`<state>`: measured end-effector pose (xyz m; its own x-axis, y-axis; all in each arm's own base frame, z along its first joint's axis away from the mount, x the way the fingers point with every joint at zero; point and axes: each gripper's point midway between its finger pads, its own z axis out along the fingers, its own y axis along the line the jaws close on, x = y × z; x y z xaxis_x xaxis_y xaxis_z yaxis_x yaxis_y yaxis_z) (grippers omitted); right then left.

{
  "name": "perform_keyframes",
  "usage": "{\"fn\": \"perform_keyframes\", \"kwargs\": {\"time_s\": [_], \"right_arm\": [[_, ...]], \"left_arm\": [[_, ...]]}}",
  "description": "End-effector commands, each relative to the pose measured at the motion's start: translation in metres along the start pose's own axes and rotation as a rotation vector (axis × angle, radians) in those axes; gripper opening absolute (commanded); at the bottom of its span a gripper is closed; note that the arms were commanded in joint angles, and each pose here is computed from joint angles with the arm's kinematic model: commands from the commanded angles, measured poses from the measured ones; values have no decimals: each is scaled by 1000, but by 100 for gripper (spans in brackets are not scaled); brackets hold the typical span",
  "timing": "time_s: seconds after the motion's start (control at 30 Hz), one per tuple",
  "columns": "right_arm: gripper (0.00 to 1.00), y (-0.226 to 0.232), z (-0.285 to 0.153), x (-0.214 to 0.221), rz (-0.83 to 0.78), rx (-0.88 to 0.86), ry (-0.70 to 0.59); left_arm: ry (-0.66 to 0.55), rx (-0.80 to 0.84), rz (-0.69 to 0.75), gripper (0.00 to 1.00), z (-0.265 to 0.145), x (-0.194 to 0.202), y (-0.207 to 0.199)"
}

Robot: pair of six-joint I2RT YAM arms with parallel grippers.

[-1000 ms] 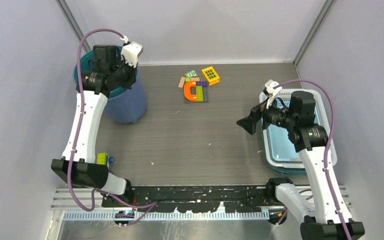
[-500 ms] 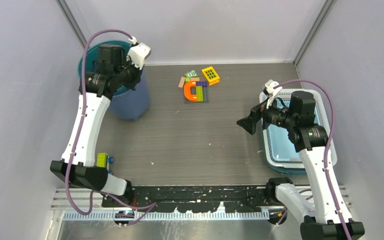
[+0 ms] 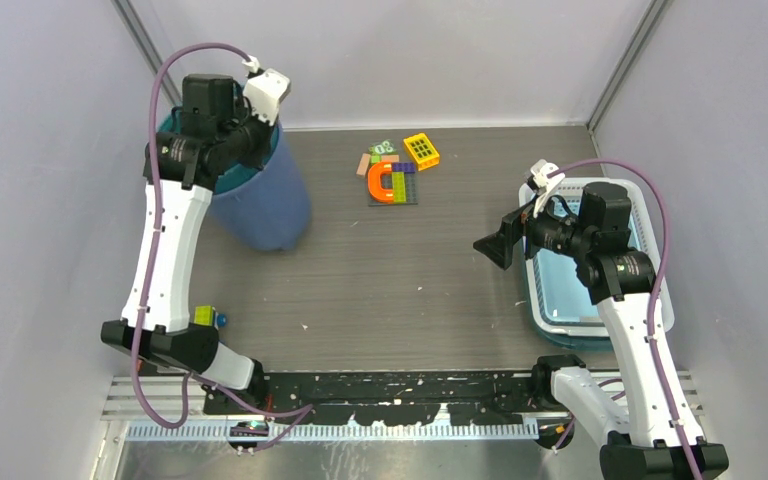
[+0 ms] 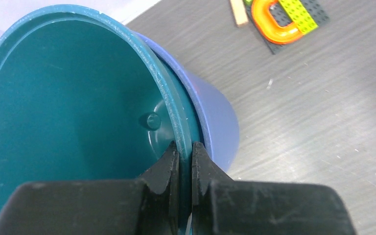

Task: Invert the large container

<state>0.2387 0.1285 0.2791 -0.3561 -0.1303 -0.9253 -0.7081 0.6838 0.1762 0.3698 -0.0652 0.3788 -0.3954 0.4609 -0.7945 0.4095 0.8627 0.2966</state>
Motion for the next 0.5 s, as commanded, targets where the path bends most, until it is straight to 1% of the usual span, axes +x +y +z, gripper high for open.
{"fn": "perform_keyframes", "kwargs": {"time_s": [0.0, 0.03, 0.07, 0.13, 0.23, 0.47], "right_arm": [[100, 2, -2, -12, -28, -8, -47], [100, 3, -2, -11, -28, -12, -46], [100, 3, -2, -11, -28, -12, -47], [100, 2, -3, -12, -30, -8, -50], [100, 2, -2, -12, -29, -9, -48], [100, 2, -3, -12, -25, -8, -51]], "left_arm": [[-181, -50, 24, 0, -27, -48, 11], [-162, -98, 19, 0, -25, -45, 17], [-149, -108, 32, 0, -25, -43, 19], [-168, -101, 53, 0, -29, -45, 17], [-171, -143, 53, 0, -29, -43, 23], [-196, -174, 95, 0, -34, -44, 25]]}}
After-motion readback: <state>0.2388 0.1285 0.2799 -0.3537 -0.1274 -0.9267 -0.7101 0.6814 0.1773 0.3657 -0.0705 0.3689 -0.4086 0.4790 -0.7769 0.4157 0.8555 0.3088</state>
